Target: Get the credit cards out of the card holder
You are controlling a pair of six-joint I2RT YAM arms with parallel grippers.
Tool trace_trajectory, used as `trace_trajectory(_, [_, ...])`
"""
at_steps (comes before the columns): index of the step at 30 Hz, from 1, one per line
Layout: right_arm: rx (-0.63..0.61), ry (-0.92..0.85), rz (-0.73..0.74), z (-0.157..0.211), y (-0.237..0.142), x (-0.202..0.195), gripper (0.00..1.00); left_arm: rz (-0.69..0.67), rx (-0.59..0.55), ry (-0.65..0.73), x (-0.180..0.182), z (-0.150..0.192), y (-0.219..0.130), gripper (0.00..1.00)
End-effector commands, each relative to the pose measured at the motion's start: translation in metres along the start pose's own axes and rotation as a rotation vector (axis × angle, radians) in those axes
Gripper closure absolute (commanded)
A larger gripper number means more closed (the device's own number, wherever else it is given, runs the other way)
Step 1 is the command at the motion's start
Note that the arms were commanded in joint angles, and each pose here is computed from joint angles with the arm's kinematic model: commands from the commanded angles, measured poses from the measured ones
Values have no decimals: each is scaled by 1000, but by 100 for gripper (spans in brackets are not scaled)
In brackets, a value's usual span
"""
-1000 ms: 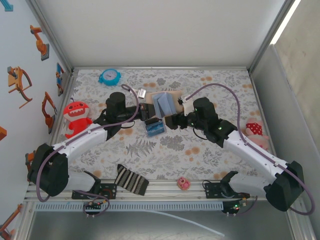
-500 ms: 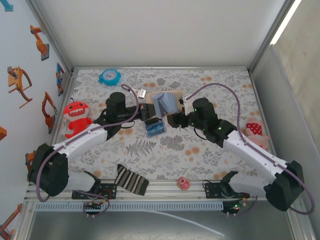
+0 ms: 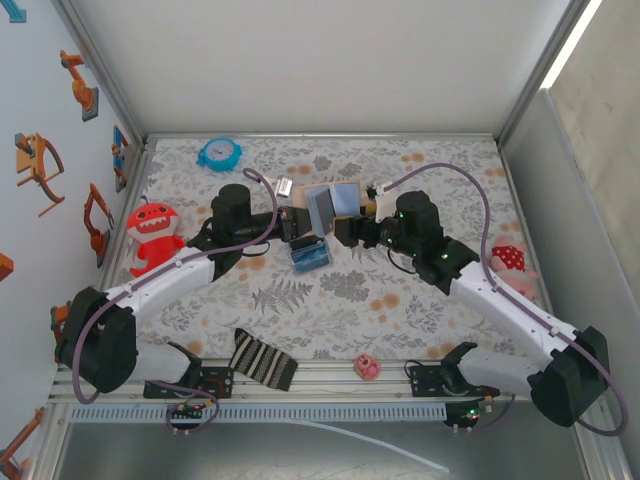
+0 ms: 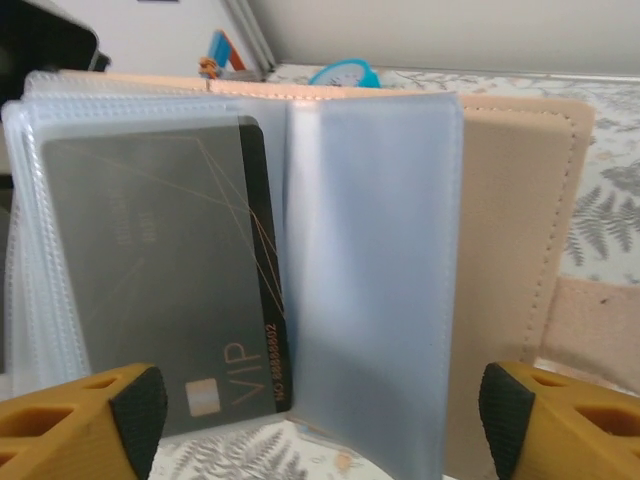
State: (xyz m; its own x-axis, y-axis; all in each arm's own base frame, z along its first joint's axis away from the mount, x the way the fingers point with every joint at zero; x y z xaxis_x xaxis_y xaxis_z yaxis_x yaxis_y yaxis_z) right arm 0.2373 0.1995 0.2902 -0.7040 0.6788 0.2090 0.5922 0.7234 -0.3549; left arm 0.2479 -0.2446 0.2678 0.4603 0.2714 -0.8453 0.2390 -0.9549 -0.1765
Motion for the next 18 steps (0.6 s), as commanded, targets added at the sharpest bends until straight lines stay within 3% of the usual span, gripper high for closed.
trace_trajectory(1, [-73, 64, -69, -6, -8, 0, 15, 77, -18, 55, -17, -4, -9, 94])
trace_trajectory(10, [-148, 178, -65, -2, -24, -18, 6, 127, -12, 98, -27, -2, -17, 95])
trace_trajectory(18, [-189, 275, -230, 2, -13, -24, 4, 186, -7, 125, -39, -1, -22, 95])
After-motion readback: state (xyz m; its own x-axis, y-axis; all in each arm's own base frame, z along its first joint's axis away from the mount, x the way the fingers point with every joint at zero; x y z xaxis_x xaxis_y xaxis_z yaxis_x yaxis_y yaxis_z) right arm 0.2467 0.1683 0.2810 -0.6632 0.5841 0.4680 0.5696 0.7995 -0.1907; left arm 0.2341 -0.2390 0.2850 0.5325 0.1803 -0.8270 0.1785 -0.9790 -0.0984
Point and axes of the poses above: each hand's point on the last joint's axis, 136 mm out from that joint toward the fingers, its own y axis out along the fingers, its own x axis along the line the jaws close on, z = x × y, the point moved 8 cm from there along -y, back along the fingers, and after that the axes turned 11 degrees about -y, right-handed, at the moved point
